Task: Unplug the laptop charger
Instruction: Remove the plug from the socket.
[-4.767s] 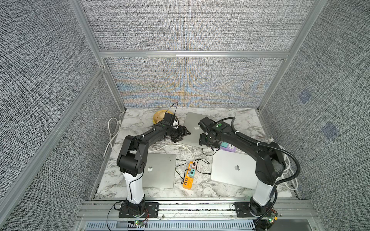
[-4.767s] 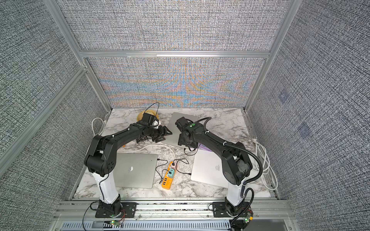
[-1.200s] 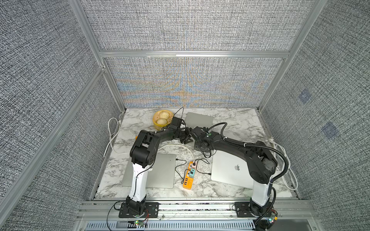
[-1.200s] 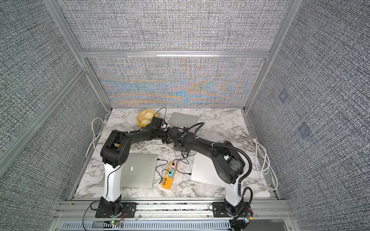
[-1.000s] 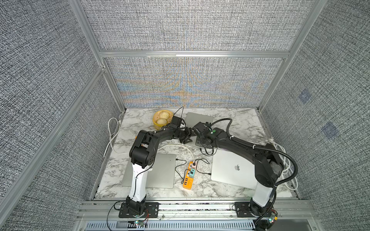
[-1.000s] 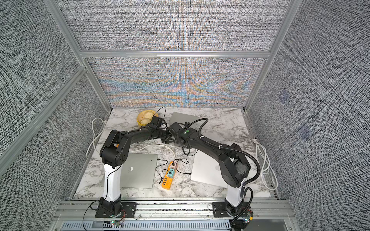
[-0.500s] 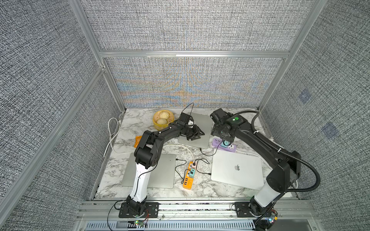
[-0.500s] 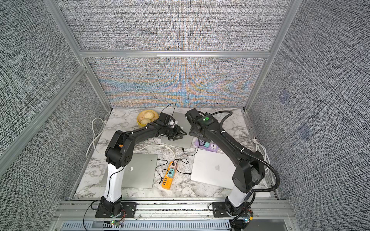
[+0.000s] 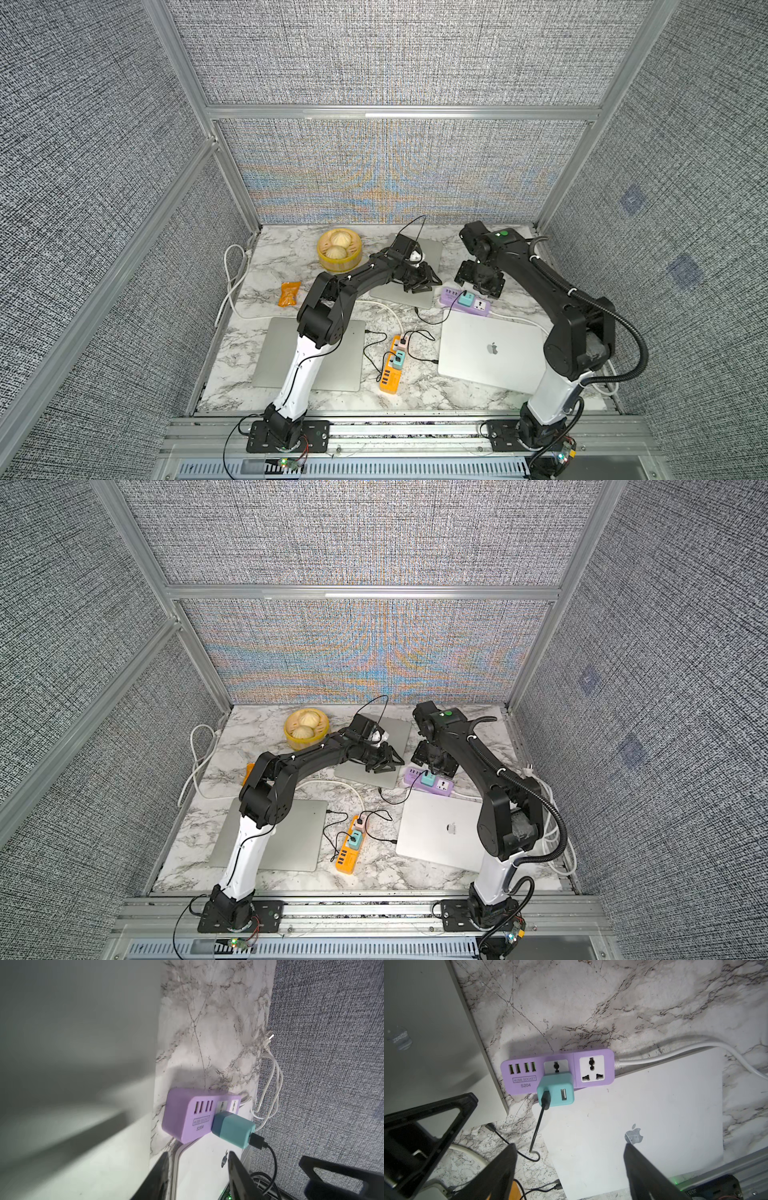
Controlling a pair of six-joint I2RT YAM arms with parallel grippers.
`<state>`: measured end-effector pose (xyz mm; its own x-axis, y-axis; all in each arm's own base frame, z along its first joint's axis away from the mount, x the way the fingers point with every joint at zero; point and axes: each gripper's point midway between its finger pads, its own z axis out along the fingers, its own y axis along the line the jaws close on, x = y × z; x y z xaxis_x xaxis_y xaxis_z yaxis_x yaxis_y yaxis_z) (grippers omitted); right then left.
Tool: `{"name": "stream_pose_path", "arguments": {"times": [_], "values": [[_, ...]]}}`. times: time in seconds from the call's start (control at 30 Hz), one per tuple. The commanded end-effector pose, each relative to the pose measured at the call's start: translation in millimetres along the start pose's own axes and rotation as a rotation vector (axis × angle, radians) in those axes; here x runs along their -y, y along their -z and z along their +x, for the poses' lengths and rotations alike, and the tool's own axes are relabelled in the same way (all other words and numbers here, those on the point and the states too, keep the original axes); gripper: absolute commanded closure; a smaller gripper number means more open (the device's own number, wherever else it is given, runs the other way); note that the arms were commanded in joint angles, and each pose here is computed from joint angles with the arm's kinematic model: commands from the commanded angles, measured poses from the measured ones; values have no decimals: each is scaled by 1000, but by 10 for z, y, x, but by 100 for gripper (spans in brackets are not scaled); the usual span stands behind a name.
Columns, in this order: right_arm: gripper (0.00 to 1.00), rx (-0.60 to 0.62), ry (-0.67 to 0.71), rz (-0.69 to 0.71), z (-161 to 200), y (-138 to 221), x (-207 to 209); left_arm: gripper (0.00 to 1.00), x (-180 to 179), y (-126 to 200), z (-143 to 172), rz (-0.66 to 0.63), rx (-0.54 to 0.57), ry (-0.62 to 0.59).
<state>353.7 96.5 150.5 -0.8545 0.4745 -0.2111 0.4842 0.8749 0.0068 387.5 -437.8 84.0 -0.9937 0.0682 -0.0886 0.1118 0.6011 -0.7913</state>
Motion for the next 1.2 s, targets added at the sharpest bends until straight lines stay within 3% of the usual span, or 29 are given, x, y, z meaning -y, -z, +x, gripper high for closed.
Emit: {"name": "stream_pose_path", "arguments": {"times": [0.0,0.47,1.17], "values": [[17,-31,9,-6,16,-14,36,54,-157,9,69,-111,-16,-56],[17,-135,-54,-77,8,-334,10,58,-106,-265,123,-117,-56,-74],[18,-167,-52,-81,-157,-538,-37,64,-234,-448,186,-221,-77,-94]]}}
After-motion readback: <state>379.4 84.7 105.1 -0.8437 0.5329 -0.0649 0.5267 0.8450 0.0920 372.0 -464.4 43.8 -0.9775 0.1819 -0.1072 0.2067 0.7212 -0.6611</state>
